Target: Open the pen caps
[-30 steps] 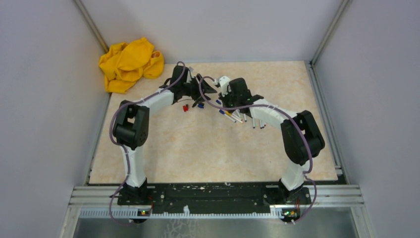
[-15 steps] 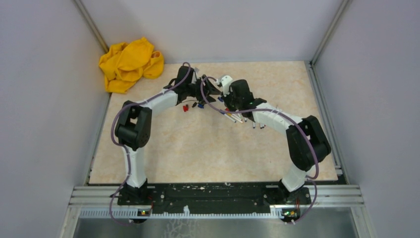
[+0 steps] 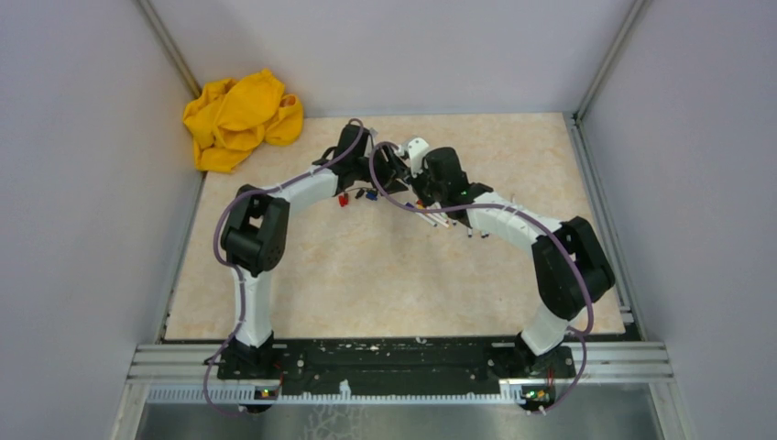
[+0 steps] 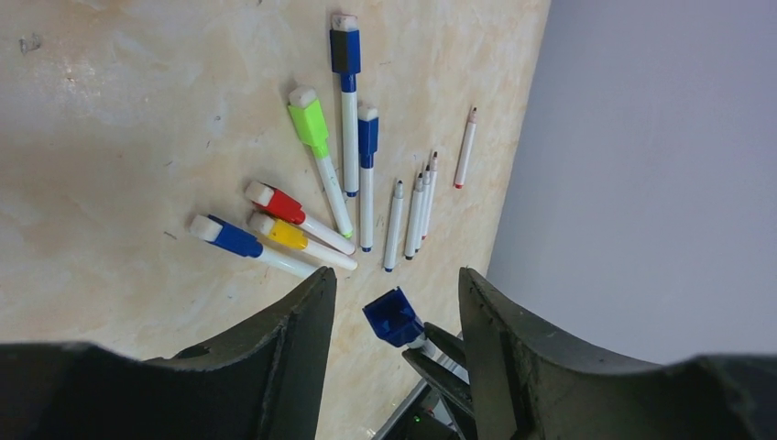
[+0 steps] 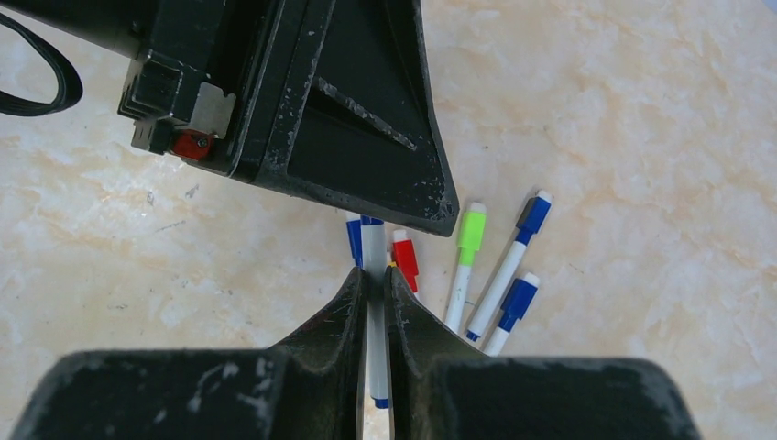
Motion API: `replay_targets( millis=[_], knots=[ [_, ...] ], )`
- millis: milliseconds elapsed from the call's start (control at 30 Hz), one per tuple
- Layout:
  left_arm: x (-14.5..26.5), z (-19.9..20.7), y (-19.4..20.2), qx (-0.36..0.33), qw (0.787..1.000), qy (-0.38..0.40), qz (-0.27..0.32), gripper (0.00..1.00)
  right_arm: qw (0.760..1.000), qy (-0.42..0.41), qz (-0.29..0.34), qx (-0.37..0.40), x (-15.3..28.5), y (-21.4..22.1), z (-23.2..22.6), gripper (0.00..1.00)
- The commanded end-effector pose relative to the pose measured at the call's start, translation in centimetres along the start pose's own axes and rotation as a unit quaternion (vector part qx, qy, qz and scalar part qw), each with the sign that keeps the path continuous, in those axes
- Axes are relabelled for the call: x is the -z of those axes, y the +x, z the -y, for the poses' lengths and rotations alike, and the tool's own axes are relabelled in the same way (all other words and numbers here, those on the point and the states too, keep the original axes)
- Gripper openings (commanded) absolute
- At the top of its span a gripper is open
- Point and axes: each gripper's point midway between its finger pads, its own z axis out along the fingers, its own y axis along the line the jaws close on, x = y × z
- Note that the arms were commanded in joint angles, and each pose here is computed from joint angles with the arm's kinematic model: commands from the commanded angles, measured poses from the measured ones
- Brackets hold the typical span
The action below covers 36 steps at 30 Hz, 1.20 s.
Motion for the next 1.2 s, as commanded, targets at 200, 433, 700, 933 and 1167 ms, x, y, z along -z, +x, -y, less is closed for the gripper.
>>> replay_targets(
  millis=[200,433,700,933,1167],
  knots=[
    [-0.5,1.2,-0.3,0.019,1.0,0.008,0.009,0.44,0.999,0.008,0.042,0.002,1.1,-2.0,-0.1,0.0],
    [-0.4,1.5,-0.3,0.019,1.0,0.014,0.011,0.31,0.999,0.01,0.046,-0.001,1.2,-2.3,-0.1,0.0],
    [-0.5,2.2,-0.4,0.017,0.999,0.026,0.011,0.0,0.999,0.008,0.049,0.0,1.5,-2.6,-0.2,0.0],
    [-0.6,3.4,-0.5,-0.025,0.997,0.068,0.011,0.0,0.998,0.008,0.057,-0.008,2.3,-2.9,-0.3,0.14],
    [-0.3,5.1,0.0,-0.085,0.988,0.131,-0.004,0.0,0.998,0.009,0.063,-0.015,2.6,-3.4,-0.3,0.33]
  ],
)
